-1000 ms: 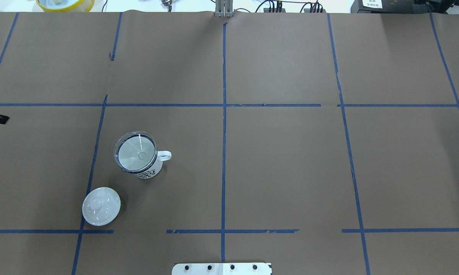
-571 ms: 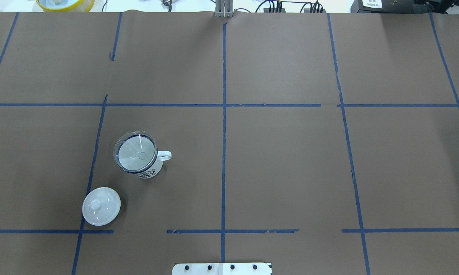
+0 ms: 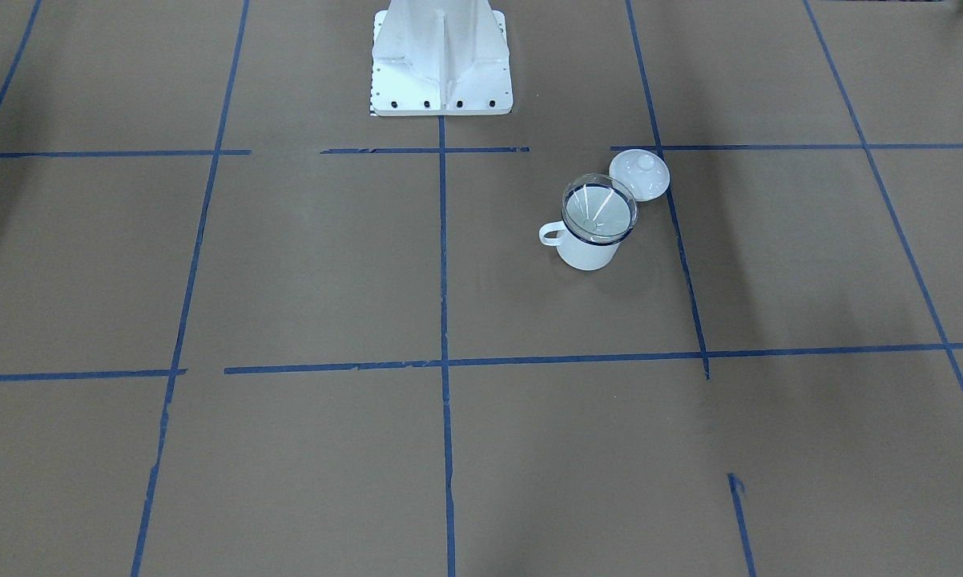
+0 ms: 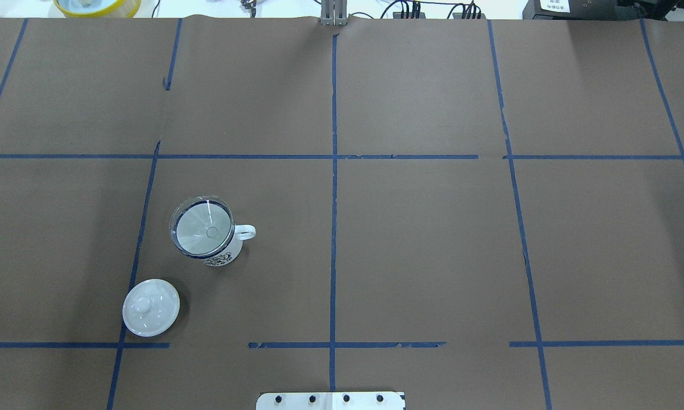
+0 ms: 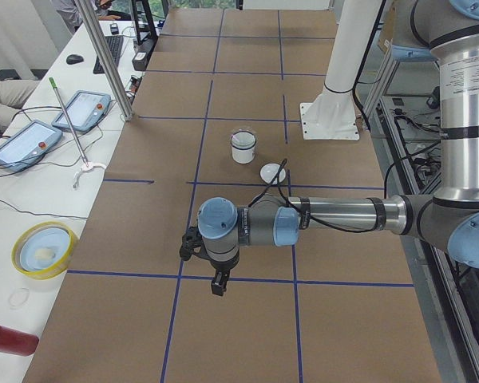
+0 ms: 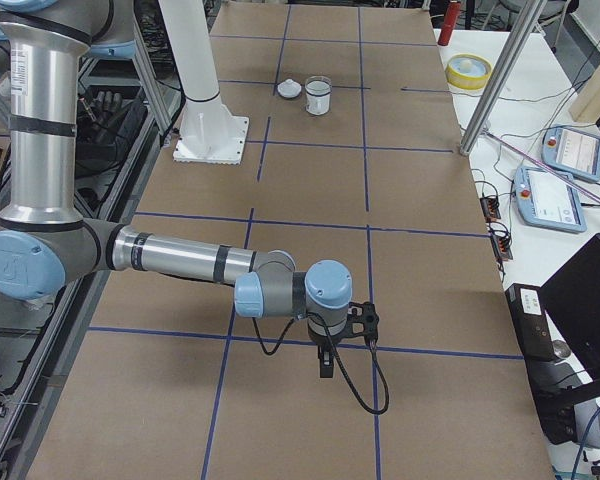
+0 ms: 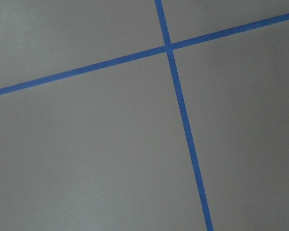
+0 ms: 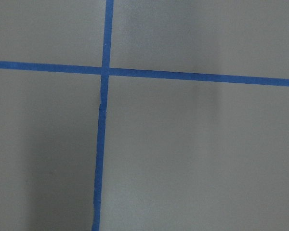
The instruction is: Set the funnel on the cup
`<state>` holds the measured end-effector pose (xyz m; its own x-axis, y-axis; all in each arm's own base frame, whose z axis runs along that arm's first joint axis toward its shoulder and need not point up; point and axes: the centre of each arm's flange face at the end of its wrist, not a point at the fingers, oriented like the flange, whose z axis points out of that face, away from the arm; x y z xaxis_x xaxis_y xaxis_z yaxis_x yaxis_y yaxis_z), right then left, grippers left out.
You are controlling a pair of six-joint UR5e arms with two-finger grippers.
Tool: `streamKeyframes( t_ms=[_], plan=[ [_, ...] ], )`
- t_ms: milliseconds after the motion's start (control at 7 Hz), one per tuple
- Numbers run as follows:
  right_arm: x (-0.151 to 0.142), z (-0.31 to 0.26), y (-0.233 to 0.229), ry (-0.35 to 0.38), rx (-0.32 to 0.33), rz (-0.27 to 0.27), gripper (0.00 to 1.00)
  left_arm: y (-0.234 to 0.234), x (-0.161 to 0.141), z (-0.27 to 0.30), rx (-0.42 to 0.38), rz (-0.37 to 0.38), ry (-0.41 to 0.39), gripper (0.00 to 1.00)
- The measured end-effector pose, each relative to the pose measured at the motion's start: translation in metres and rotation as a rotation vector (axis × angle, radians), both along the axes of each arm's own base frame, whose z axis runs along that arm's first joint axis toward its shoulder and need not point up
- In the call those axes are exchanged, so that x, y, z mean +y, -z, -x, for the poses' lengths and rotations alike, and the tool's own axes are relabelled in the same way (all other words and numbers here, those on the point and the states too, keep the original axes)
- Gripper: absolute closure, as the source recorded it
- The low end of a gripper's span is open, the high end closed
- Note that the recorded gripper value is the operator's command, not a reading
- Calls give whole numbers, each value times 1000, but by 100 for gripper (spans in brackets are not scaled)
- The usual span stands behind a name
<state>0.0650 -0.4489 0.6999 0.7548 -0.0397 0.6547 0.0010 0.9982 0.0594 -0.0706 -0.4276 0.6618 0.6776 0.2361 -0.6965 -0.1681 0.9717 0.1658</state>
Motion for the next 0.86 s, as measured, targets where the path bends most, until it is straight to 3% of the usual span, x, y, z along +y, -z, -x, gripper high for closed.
streamKeyframes(
  t_ms=[857],
  plan=[
    [0,0,0,0,0,0,0,-3,12,9,11,-5,19,0]
  ],
)
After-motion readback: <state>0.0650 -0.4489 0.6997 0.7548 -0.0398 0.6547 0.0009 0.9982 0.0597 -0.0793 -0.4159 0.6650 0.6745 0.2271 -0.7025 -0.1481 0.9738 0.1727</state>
